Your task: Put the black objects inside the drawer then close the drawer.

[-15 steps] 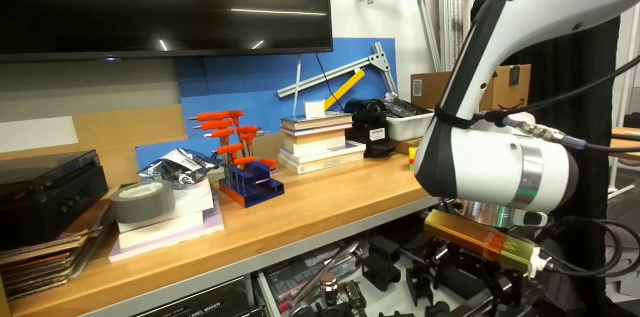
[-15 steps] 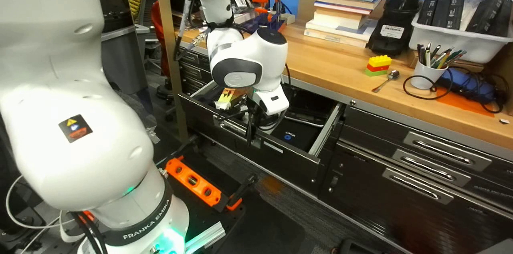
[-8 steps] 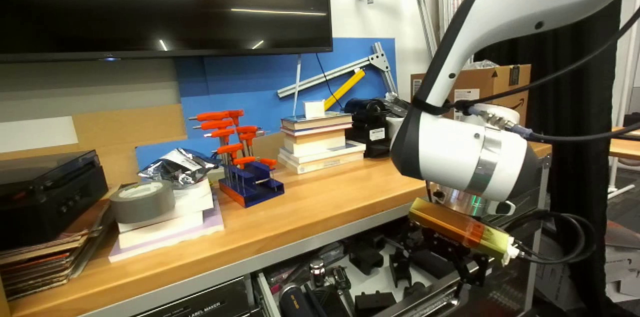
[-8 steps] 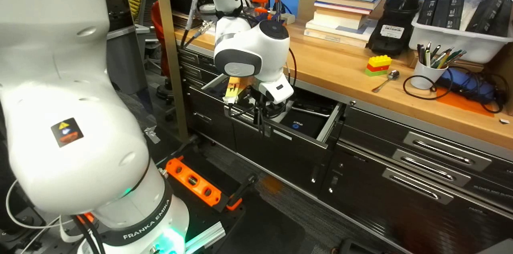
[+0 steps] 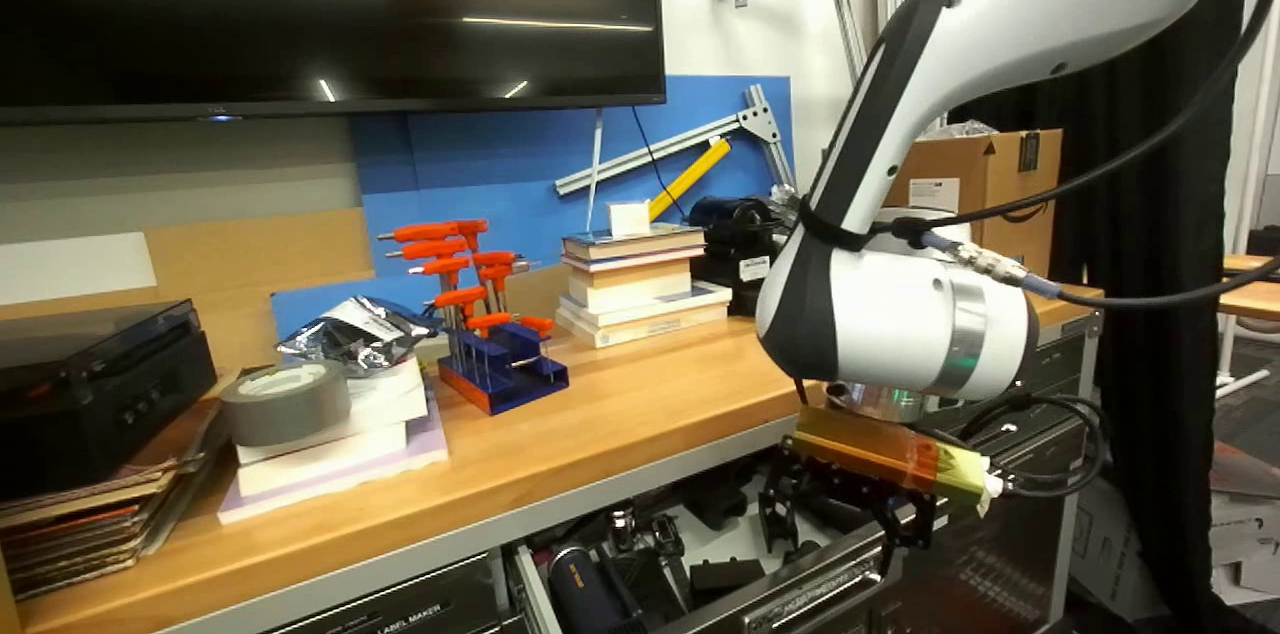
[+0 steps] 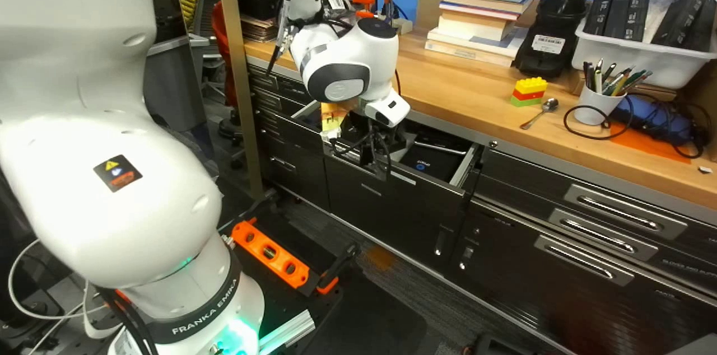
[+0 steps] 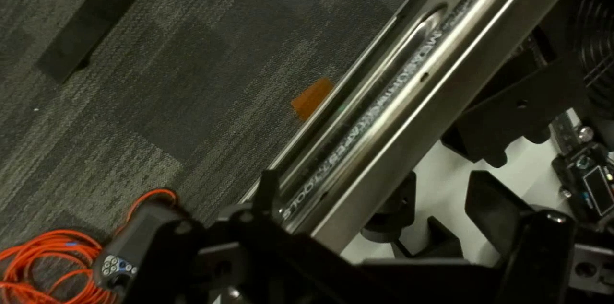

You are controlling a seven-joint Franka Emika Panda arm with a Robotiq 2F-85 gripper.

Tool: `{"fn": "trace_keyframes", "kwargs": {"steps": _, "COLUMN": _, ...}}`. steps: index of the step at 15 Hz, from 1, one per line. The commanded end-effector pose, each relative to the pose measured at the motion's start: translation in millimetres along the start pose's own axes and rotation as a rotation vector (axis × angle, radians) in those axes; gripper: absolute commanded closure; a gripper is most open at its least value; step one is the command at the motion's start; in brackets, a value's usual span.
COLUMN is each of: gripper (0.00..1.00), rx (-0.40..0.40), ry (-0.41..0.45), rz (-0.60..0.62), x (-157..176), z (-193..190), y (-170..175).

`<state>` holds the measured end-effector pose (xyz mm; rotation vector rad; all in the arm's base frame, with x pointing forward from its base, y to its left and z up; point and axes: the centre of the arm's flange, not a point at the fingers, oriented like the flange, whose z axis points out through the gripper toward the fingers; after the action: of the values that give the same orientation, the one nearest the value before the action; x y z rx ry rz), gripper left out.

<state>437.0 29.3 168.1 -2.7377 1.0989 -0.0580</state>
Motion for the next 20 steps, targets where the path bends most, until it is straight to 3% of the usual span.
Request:
{"fn": "trace_keyframes", "kwargs": {"steps": 1, "gripper": 0.0, "rx": -0.079, "ry": 0.077, "rz": -0.036, "x": -4.7, "z": -46.4, "y": -10.6}}
{"fn": "trace_keyframes", "kwargs": {"steps": 6, "gripper": 0.0, "rx": -0.108, "ry": 0.167, "rz": -0.087, "x": -3.2, "z": -71.8, "y": -15.4}}
{"fn": "trace_keyframes", "kwargs": {"steps": 11, "gripper": 0.0, "rx": -0.327, "ry": 0.232, "rz": 0.013, "x": 2.0, "z": -96.8, "y": -6.0}}
{"fn": "trace_keyframes", "kwargs": {"steps": 14, "gripper": 0.0, "rx": -0.509, "ry": 0.244, "rz": 0.11, "x": 0.7, "z": -103.3, "y": 1.1}}
{"fn": "trace_keyframes", "kwargs": {"steps": 17, "gripper": 0.0, "rx": -0.662, "ry": 0.202, "rz": 0.176, "x": -11.2, "z": -99.4, "y": 8.1}}
{"fn": "trace_keyframes", "kwargs": {"steps": 20, "gripper": 0.0, "rx": -0.756, "ry": 0.118, "rz": 0.192, "x": -19.6, "z": -87.1, "y": 17.1}}
